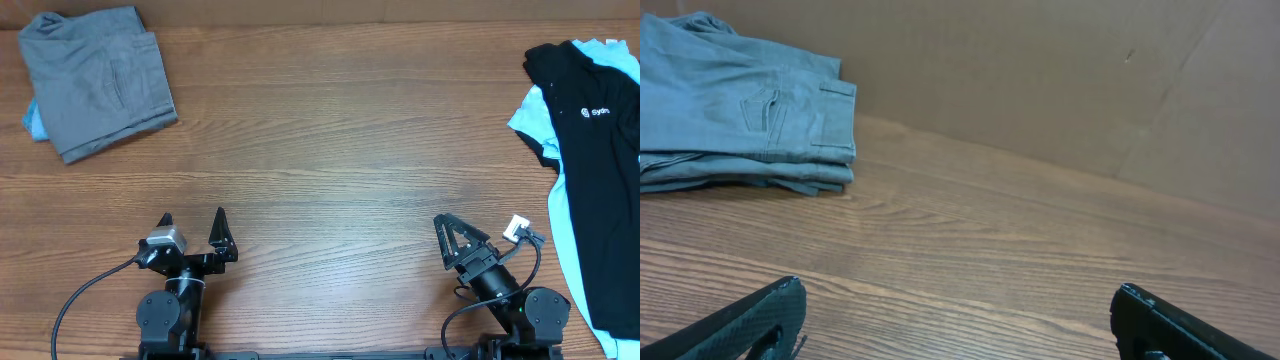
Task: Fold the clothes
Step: 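Reach the right gripper to the black polo shirt on the right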
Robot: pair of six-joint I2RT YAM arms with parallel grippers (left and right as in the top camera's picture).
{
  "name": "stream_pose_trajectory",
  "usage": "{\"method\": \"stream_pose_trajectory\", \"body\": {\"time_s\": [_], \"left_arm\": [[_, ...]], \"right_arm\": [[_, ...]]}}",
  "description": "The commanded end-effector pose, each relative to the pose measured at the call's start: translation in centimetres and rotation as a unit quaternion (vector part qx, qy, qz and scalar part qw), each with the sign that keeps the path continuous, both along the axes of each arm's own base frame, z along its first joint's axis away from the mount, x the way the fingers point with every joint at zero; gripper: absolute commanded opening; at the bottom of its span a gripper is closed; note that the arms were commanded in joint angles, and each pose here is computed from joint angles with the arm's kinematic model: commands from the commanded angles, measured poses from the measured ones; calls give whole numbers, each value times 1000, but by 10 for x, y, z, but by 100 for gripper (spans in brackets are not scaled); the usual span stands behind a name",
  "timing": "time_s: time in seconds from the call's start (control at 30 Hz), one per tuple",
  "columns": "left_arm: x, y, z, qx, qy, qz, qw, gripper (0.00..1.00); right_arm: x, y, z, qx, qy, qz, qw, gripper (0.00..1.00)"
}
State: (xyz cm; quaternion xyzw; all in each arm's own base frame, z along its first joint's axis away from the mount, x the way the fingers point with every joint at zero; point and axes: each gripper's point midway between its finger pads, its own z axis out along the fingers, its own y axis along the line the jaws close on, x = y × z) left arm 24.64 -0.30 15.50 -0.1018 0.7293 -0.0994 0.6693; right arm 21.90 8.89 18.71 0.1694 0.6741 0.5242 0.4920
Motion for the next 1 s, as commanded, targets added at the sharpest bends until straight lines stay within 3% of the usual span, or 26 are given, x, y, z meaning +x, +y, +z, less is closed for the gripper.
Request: {"method": "stream_pose_trajectory", "body": {"time_s": [0.0, 0.23, 0.5, 0.7, 0.77, 0.97], "left_arm": [[0, -2, 1, 9, -4, -6, 1000, 100], [0, -2, 1, 9, -4, -6, 1000, 100], [0, -2, 1, 9, -4, -6, 1000, 100], [0, -2, 1, 9, -4, -6, 1000, 100], [0, -2, 1, 9, -4, -6, 1000, 100], [0, -2, 1, 9, -4, -6, 1000, 100]], "right_arm": [[-2, 2, 7, 20, -9, 10, 1000, 100], [2, -19, 54, -4, -83, -63, 995, 100], [31, -46, 110, -116, -90, -150, 978, 100], [97, -73, 150, -210, -18, -202, 956, 100], [147, -98, 158, -270, 55, -234, 932, 100], [213, -168, 131, -375, 210, -250, 868, 100]]}}
